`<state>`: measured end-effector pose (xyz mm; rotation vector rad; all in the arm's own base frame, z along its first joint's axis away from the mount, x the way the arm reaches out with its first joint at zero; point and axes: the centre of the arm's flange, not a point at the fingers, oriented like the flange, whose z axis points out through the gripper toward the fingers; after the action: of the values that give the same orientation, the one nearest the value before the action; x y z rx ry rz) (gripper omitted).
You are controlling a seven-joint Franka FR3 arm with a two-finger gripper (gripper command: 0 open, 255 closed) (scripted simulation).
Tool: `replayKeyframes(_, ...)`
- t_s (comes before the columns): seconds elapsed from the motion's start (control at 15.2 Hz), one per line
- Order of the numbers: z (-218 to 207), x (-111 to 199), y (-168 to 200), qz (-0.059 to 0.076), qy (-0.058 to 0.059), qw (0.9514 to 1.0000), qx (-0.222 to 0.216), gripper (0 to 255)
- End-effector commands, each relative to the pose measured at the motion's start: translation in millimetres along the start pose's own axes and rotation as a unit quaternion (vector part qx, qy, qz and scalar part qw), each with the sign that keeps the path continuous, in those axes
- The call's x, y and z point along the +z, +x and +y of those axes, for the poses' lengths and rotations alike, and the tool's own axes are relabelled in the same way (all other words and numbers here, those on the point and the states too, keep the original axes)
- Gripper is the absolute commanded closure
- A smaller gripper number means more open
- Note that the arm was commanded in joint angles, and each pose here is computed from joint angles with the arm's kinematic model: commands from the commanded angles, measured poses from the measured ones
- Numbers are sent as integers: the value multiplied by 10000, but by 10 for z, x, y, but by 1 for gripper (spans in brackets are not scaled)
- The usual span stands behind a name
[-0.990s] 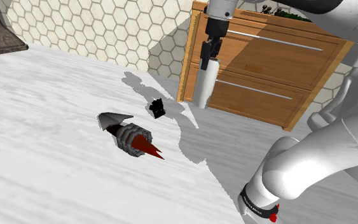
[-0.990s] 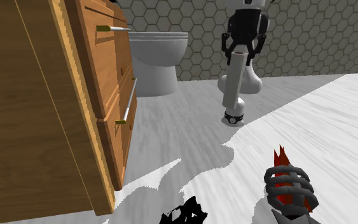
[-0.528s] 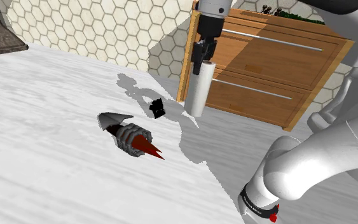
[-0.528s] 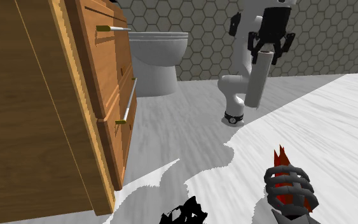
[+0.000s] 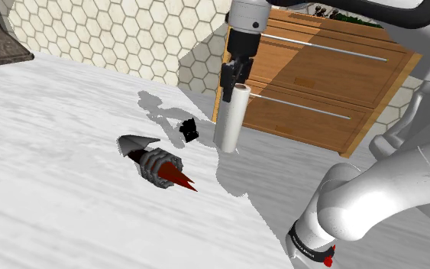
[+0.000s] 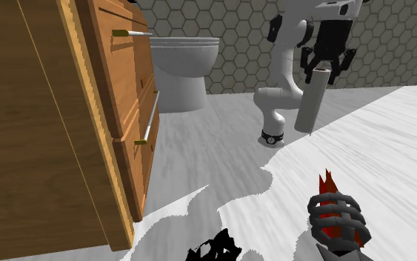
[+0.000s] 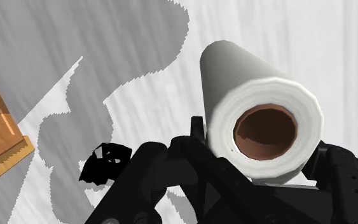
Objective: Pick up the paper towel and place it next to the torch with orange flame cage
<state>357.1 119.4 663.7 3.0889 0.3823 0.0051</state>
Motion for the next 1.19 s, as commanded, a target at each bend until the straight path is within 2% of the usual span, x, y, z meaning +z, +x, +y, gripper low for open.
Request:
replayKeyframes(0.0,-10,114,-2,2,0,10000,2,255)
replayKeyframes(1.12,-36,1011,-2,2,0,10000,2,255)
